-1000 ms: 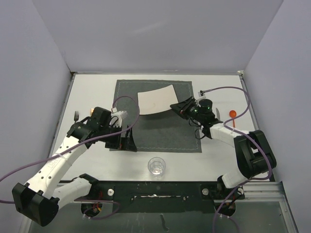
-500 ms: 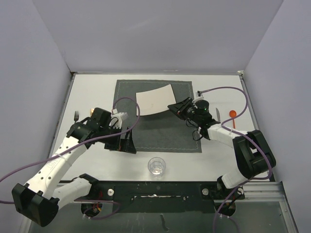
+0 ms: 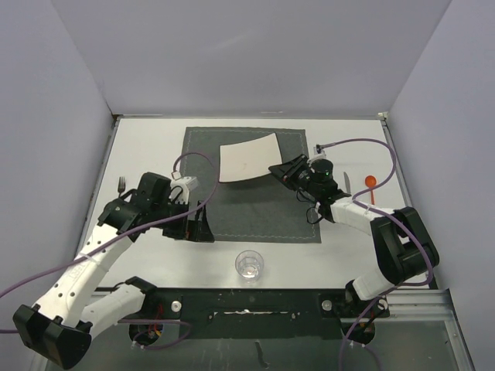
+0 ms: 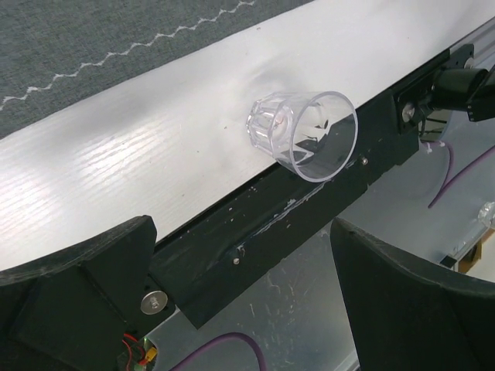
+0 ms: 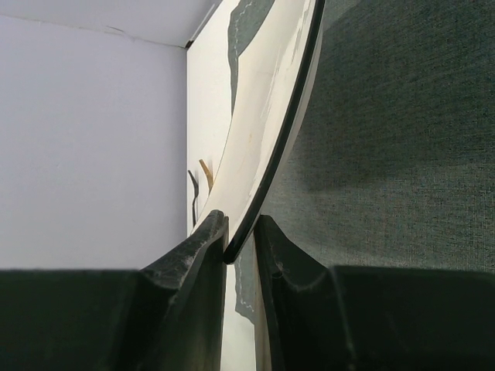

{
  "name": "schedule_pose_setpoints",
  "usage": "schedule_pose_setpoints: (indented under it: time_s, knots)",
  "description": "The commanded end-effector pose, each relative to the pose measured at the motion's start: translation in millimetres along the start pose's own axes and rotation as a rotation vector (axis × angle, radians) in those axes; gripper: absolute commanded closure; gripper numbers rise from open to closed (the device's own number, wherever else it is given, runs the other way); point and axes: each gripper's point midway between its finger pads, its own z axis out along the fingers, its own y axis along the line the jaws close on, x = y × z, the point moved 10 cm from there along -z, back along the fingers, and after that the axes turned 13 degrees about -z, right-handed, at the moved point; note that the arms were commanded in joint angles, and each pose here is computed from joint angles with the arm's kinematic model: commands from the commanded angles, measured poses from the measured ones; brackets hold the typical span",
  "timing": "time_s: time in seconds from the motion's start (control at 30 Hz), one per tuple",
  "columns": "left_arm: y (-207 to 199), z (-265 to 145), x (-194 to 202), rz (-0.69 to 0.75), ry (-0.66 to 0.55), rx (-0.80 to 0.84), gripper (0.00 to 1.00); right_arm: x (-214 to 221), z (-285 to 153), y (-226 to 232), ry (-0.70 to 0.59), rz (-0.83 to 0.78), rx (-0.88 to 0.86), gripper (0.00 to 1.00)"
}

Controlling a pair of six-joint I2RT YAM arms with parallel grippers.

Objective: Set the dinner table for one person
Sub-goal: Place the plate on the napkin.

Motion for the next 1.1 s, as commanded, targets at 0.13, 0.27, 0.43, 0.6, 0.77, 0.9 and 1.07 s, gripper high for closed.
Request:
schedule_pose_setpoints:
  time_s: [0.13,0.27,0.43,0.6,0.77,0.9,1.07]
  knots:
    - [-8,-31,-4,-0.005,-0.203,-0.016,0.02,-35,-7,53,-0.215,-0.070,-0.281,1.00]
    - [-7,-40,-4,-0.010,-0.261,-0.043,0.02,-32,-5,48,-0.207,-0.061,-0.275,1.00]
    - [-5,-38,-4,-0.019,-0.253,-0.057,0.02,-28,0,43,-0.202,-0.046,-0.282,1.00]
    - [-4,-36,-4,-0.025,-0.245,-0.054,0.02,-26,4,41,-0.200,-0.041,-0.288,1.00]
    - [-3,-34,-5,-0.025,-0.239,-0.055,0.02,-27,7,40,-0.206,-0.040,-0.289,1.00]
    - [-2,-33,-6,-0.023,-0.235,-0.053,0.02,-27,7,41,-0.214,-0.039,-0.288,1.00]
    - [-1,-32,-6,-0.020,-0.227,-0.051,0.02,-28,7,43,-0.240,-0.039,-0.286,1.00]
